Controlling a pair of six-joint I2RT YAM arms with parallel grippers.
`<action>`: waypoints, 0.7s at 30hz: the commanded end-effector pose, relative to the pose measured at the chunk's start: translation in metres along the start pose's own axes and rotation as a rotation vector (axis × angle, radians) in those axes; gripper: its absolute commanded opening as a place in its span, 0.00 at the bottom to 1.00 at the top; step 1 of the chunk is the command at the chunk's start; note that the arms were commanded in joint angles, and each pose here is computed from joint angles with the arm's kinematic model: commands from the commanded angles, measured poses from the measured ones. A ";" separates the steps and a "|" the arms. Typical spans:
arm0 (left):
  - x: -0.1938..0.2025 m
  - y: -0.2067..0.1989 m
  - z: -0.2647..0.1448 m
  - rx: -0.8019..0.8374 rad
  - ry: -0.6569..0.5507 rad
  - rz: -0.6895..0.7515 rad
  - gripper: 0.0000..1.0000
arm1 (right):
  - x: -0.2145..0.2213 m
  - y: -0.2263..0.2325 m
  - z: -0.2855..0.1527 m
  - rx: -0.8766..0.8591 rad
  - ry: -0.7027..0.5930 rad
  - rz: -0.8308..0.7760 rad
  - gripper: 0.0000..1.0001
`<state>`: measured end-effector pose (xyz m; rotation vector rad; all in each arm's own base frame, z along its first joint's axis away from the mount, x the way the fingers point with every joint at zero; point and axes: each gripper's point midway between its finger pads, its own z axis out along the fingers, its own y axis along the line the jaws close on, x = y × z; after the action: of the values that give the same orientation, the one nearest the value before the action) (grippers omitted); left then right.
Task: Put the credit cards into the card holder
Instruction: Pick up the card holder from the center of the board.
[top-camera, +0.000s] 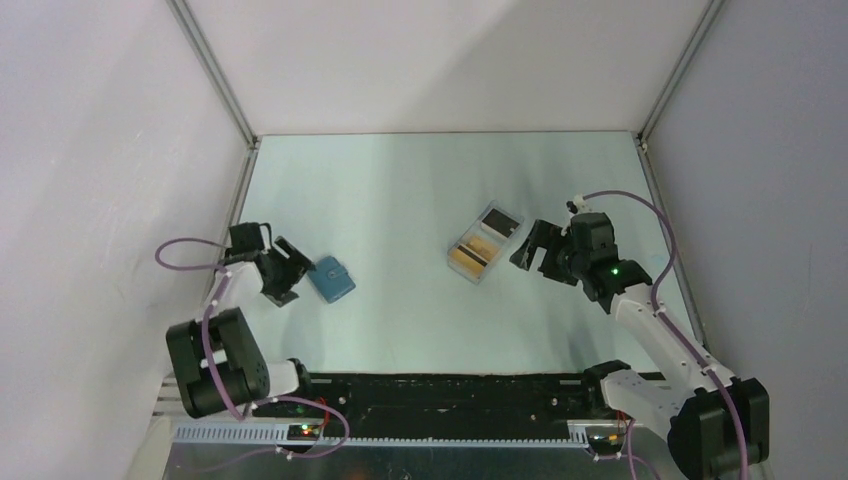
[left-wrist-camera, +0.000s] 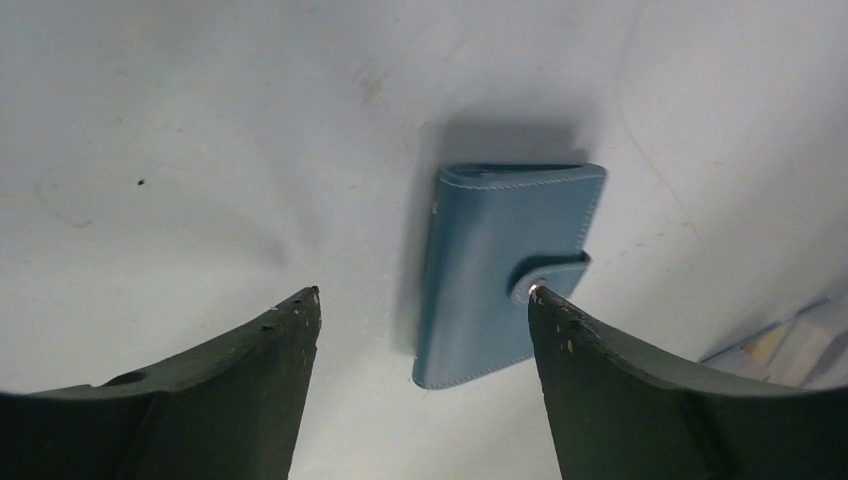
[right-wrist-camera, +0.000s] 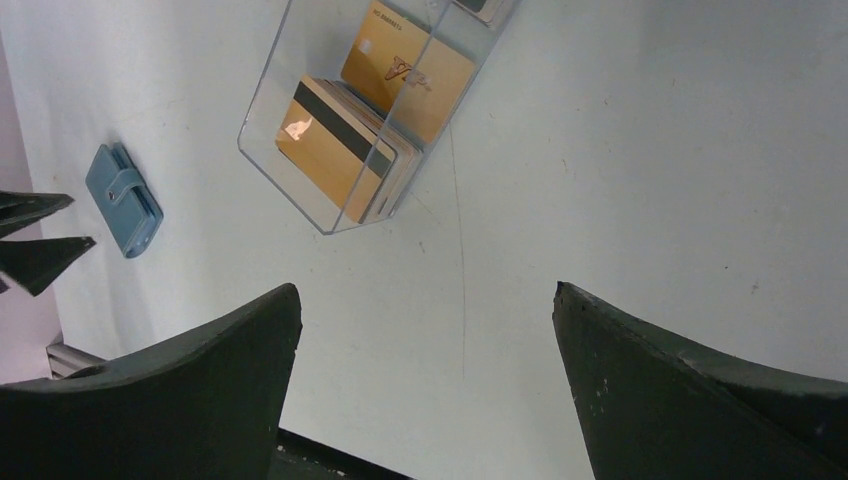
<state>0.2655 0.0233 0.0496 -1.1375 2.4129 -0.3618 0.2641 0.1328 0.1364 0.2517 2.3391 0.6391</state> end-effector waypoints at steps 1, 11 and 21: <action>0.003 0.000 0.014 0.000 0.051 -0.040 0.79 | -0.019 0.017 -0.010 -0.034 -0.019 -0.020 1.00; -0.002 -0.006 0.046 0.018 0.096 -0.071 0.62 | -0.017 0.035 -0.009 -0.101 0.026 0.011 1.00; 0.003 -0.035 0.056 0.070 0.128 0.056 0.02 | -0.008 0.055 -0.005 -0.137 0.101 -0.021 1.00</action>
<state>0.3101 0.0089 0.0173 -1.1712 2.4667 -0.5343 0.2669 0.1581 0.1506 0.2082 2.3973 0.7501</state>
